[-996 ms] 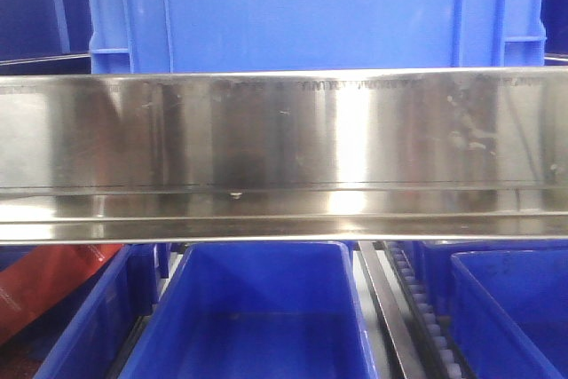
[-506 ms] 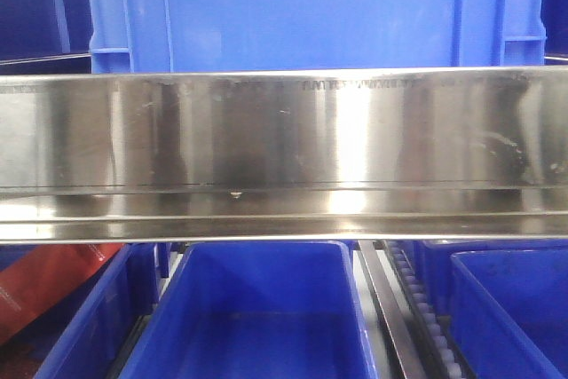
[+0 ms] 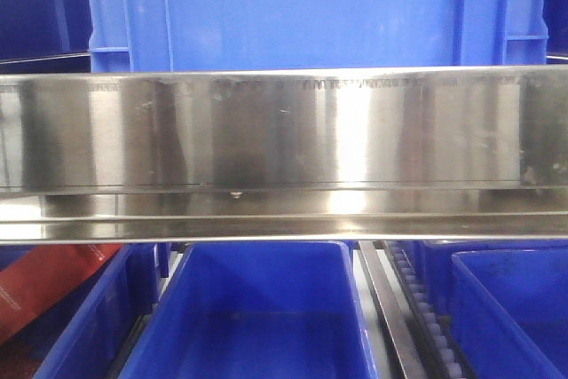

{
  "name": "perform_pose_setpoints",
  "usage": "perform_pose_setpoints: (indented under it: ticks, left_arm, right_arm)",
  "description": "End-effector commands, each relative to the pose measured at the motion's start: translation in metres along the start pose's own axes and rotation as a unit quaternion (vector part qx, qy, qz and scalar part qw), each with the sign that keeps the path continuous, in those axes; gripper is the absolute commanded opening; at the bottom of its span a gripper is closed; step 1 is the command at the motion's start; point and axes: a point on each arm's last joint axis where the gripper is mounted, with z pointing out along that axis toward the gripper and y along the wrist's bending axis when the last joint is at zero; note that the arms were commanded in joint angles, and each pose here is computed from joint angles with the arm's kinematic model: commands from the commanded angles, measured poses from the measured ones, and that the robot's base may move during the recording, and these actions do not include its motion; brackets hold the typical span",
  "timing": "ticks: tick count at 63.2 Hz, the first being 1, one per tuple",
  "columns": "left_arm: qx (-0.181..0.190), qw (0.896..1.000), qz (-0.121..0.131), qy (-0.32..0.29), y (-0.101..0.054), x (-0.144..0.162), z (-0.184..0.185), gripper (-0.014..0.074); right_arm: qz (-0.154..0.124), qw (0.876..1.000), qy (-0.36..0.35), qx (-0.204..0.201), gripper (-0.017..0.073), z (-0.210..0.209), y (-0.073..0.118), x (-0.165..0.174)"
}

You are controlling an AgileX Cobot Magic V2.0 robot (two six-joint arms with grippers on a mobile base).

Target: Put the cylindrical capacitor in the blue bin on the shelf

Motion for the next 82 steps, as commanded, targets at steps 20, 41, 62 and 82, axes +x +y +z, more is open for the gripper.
perform_pose_setpoints:
  ticks: [20,41,62,82]
  left_arm:
    - [0.002,1.0,0.003,-0.005,-0.017,0.024,0.044,-0.0008]
    - [0.003,1.0,-0.002,-0.002,-0.017,0.025,0.045,0.0533]
    - [0.005,0.999,0.003,-0.045,-0.02,-0.002,0.015,0.0312]
    - [-0.009,0.995,0.0,-0.095,-0.016,-0.024,-0.012,-0.0111]
  right_arm:
    - [-0.011,1.0,0.006,-0.015,-0.015,0.028,0.011,0.007]
    - [-0.011,1.0,0.008,-0.015,0.0568,0.028,0.011,0.007]
    - [-0.013,1.0,-0.005,-0.02,0.0332,-0.002,0.012,-0.01]
    - [-0.013,0.999,-0.026,-0.022,-0.0167,-0.031,0.013,-0.025]
